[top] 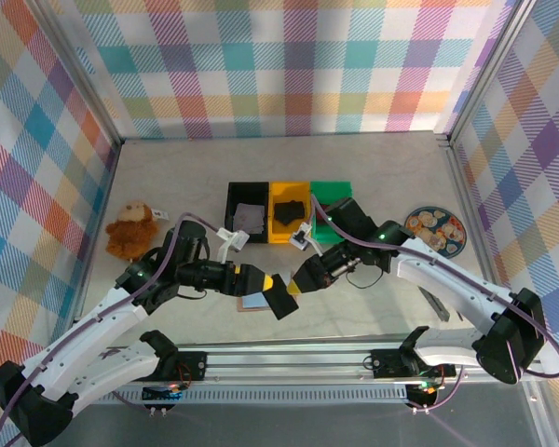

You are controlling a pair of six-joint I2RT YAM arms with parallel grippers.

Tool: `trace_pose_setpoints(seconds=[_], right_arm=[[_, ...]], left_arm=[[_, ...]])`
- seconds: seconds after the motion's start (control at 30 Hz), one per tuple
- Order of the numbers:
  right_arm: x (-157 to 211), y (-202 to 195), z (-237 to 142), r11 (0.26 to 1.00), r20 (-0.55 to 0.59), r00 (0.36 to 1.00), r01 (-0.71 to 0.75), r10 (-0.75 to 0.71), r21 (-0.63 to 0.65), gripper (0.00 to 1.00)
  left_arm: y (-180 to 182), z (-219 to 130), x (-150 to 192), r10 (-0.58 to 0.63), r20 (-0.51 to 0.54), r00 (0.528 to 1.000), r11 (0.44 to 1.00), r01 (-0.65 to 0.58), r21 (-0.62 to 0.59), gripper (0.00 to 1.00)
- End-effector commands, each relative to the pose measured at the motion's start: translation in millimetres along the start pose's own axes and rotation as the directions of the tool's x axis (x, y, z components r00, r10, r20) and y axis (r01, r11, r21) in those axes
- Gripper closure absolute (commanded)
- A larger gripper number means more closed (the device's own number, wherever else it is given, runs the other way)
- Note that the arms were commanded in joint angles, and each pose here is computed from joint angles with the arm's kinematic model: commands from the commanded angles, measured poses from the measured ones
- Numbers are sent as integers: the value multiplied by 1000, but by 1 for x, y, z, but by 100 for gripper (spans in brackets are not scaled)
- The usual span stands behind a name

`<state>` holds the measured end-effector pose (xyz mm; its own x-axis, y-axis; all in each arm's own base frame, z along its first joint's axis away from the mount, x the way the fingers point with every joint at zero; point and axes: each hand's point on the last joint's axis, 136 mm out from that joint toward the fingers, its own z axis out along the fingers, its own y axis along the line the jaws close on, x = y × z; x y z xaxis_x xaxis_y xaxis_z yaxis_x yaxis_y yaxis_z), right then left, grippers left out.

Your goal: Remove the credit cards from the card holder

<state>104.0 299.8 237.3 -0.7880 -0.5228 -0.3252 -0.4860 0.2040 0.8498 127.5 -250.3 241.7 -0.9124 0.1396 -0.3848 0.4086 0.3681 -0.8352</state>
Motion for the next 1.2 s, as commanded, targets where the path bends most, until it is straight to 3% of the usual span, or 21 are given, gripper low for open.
trace_pose_setpoints(seconds=[0.0, 0.13, 0.43, 0.6, 1.17], right_arm=[[3, 17, -3, 996, -9, 999, 52, -53, -68, 100], [6, 25, -1, 992, -21, 997, 69, -71, -102, 100], [9, 34, 5, 985, -50, 994, 89, -97, -145, 100], [8, 34, 7, 982, -48, 994, 91, -101, -166, 100], [3, 32, 4, 986, -19, 993, 114, -117, -121, 100]], left_arm=[[-22, -4, 7, 44, -56, 997, 992, -37, 123, 18], [-26, 0, 10, 30, -89, 996, 984, -14, 176, 25], [-32, 0, 12, 37, -101, 994, 975, -14, 222, 55], [-41, -3, 11, 55, -88, 995, 964, -30, 265, 58], [-44, -1, 16, 56, -117, 992, 958, -20, 285, 100]])
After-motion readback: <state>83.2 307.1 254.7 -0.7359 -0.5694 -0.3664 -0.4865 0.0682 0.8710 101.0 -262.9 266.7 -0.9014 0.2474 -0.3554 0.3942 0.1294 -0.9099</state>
